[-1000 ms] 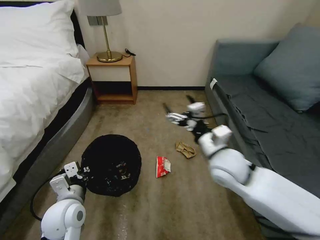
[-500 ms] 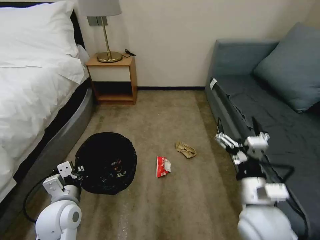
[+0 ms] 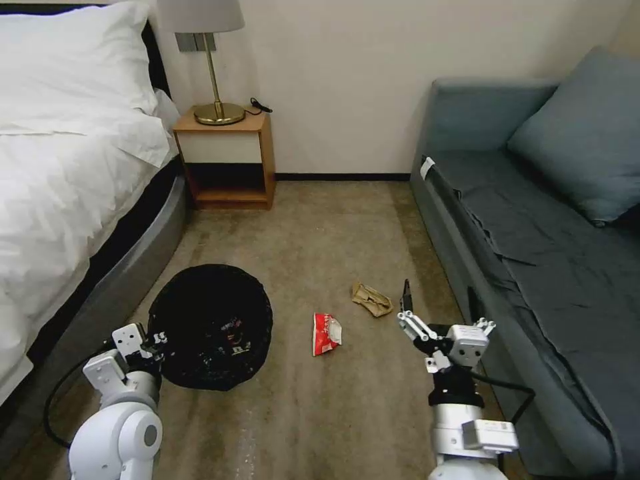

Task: Pick up the trash bin, then pick up the garbage on the floor and place it into the trash bin.

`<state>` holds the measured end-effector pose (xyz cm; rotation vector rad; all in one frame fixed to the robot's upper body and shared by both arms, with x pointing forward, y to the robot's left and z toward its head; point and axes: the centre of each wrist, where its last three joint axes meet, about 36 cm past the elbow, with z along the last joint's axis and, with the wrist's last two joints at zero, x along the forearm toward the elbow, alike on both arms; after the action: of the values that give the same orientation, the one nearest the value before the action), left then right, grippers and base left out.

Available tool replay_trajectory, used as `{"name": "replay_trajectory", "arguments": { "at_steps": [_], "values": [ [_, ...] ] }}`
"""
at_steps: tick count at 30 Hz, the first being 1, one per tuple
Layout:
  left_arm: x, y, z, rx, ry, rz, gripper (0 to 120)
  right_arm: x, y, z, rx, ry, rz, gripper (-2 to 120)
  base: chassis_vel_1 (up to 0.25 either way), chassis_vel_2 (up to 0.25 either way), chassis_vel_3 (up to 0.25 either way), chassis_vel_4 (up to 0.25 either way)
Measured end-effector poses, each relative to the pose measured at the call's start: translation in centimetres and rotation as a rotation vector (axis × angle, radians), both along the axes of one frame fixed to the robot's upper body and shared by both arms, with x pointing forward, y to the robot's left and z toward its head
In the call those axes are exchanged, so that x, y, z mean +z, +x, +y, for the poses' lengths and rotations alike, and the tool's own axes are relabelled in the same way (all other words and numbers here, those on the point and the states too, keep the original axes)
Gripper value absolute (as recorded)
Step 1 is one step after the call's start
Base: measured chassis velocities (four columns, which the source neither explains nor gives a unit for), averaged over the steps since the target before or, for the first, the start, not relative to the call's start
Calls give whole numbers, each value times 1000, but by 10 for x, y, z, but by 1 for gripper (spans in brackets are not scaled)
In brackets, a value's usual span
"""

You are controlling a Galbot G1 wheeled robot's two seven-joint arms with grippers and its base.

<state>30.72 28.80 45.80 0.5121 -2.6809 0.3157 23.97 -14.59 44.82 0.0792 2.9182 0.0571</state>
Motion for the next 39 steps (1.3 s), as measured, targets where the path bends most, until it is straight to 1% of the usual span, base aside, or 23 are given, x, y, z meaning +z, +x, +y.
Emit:
{"name": "replay_trajectory", "arguments": {
  "at_steps": [7, 18, 21, 30, 33, 34, 35, 39],
  "values": [
    [0, 0, 0, 3, -3, 0, 3, -3, 4, 0, 11, -3, -1, 100, -103, 105, 121, -116],
    [-3, 2, -2, 2, -6, 4, 3, -6, 14, -5, 14, -11, -3, 100, -224, 221, 227, -223],
    [-3, 2, -2, 0, -5, 3, 3, -7, 19, -7, 18, -16, -4, 100, -149, 173, 142, -134],
    [-5, 6, 3, 2, 2, 8, 3, -17, 32, -9, 44, -37, 24, 100, -8, 16, 0, -5],
    [-4, 6, 3, 0, 5, 5, 3, -20, 37, -8, 88, -34, 67, 100, 0, 0, 0, 0],
    [-2, 5, 3, -2, 8, 1, 3, -22, 41, -9, 125, -35, 95, 100, 0, 0, 0, 0],
    [-2, 5, 3, -2, 8, 1, 3, -22, 41, -9, 125, -35, 95, 100, 0, 0, 0, 0],
    [6, 4, 3, -7, 22, -6, 3, -25, 60, -28, 229, -19, 304, 100, 0, 0, 0, 0]
  ]
}}
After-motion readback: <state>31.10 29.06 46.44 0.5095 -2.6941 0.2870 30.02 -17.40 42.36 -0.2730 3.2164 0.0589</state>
